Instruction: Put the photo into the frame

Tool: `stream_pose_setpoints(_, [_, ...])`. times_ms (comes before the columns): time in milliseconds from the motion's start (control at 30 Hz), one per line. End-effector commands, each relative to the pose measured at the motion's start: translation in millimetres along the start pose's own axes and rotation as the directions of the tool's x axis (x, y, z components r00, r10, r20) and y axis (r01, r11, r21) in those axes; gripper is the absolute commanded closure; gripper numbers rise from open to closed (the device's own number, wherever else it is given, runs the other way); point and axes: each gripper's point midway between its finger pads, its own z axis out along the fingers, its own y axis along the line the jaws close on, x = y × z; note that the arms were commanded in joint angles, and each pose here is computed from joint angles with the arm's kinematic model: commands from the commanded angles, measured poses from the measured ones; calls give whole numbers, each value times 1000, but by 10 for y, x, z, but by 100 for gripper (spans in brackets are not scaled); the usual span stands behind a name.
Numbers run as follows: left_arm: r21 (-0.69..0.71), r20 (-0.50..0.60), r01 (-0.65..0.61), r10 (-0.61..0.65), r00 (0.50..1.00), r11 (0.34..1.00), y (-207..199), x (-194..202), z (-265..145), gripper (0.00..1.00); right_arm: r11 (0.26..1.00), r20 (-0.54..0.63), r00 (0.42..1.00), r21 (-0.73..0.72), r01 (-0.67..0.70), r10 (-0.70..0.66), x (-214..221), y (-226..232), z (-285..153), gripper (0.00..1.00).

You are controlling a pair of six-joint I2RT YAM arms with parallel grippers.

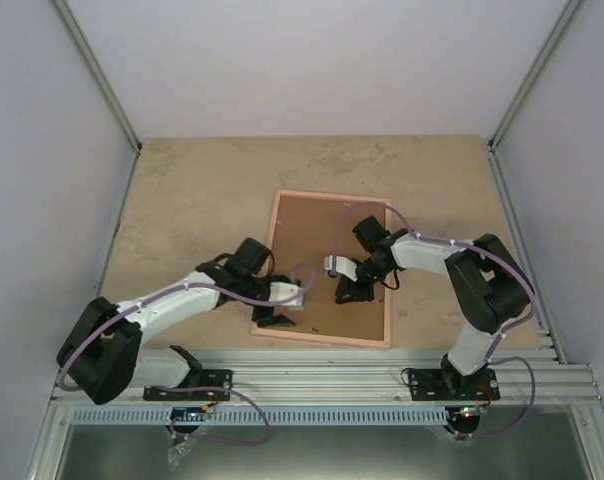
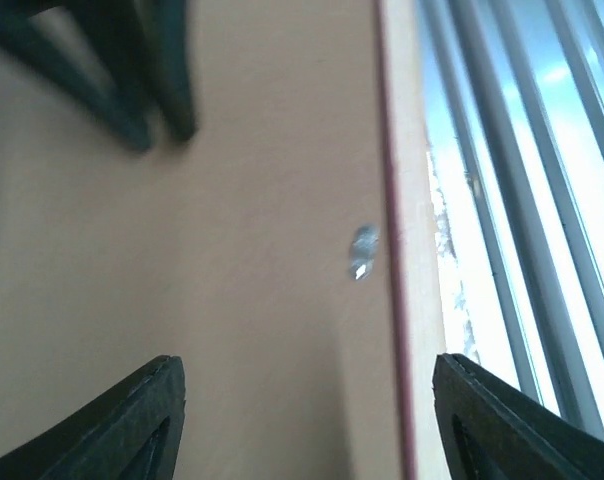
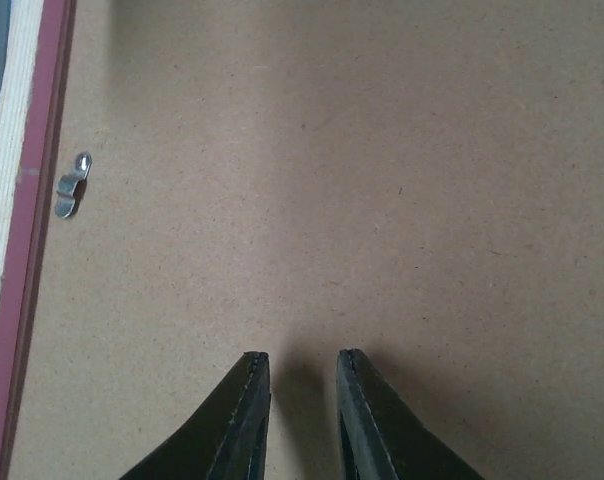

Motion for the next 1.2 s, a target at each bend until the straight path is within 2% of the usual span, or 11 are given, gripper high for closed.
stream_pose_setpoints(0, [16,-29,-212,212,977,977,-108,-88,285,31,999,-220,975,51,-6,17,562,-251,267,78])
stream_pose_setpoints(233, [110,-120,-351,363,924,930,-312,4,596,35,998,-241,970,60,-29,43,682,-336,291,79])
stream_pose_setpoints(500, [85,-183,-323,333,925,943,-216,108,669,38,997,-230,973,73,-22,38,659,-320,250,79])
stream_pose_setpoints(667, [164,-203,-356,384,901,920,-350,197,698,37,998,-229,973,64,-29,43,678,-296,269,79])
stream_pose_setpoints(833, [256,-201,-386,439,876,886,-460,244,703,40,998,-227,973,54,-33,44,679,-287,282,80])
stream_pose_setpoints(967, [324,-206,-403,480,853,856,-520,289,705,57,998,-231,972,51,-31,42,680,-292,285,80])
stream_pose_setpoints(1167, [385,-217,-431,534,817,816,-596,376,614,74,998,-234,971,50,-28,39,686,-297,288,80])
